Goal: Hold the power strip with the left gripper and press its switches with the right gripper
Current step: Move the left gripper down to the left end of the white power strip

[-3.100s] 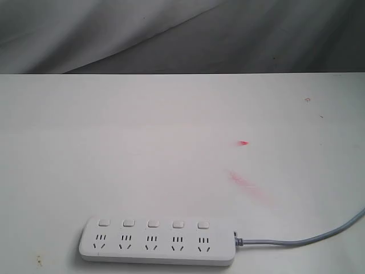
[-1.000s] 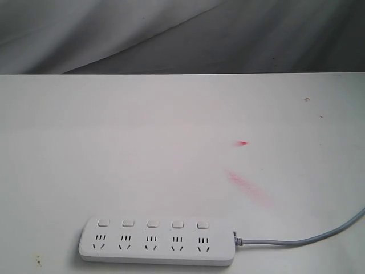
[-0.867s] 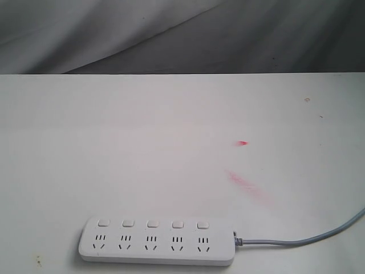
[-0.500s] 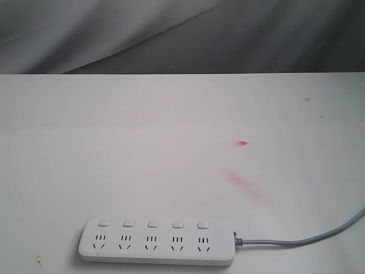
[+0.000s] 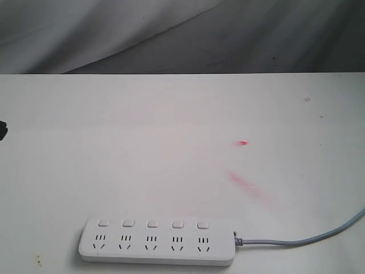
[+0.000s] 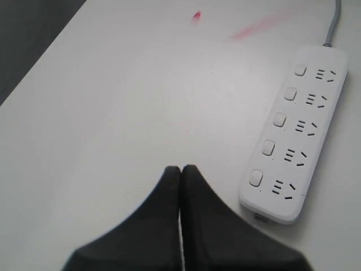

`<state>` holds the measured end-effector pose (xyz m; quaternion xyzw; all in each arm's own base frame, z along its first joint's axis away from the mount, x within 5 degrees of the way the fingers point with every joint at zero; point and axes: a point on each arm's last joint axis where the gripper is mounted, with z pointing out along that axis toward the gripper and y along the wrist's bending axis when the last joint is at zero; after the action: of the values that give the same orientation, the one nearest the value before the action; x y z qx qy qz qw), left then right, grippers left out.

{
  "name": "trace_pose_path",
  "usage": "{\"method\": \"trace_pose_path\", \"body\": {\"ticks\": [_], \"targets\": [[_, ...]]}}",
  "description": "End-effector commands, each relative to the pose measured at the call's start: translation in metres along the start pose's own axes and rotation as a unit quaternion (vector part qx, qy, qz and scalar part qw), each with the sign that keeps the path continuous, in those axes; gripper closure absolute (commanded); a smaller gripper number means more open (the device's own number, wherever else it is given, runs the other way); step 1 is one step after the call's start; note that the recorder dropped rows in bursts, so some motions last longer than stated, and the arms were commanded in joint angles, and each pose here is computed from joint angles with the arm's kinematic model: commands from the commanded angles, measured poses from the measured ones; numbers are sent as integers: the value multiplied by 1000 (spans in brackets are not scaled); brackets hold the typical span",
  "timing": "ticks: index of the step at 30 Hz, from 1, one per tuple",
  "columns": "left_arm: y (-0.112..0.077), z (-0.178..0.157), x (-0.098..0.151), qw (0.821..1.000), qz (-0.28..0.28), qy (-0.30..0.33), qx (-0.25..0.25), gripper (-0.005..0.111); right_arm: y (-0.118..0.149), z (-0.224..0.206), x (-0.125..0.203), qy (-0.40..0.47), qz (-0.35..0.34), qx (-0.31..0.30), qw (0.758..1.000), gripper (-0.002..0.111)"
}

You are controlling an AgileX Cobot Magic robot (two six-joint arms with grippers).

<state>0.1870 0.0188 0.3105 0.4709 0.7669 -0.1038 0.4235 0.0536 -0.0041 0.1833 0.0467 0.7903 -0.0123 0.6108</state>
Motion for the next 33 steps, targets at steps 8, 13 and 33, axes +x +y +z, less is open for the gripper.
{"method": "trace_pose_path", "body": {"ticks": [8, 13, 33], "targets": [[-1, 1, -5, 1000, -5, -22, 0, 106, 0, 0, 1, -3, 2, 4, 1000, 108], [-1, 2, 0, 999, 39, -5, 8, 106, 0, 0, 1, -3, 2, 4, 1000, 108], [4, 83, 56, 949, 135, 107, 263, 24, 0, 0, 1, -3, 2, 4, 1000, 108]]}}
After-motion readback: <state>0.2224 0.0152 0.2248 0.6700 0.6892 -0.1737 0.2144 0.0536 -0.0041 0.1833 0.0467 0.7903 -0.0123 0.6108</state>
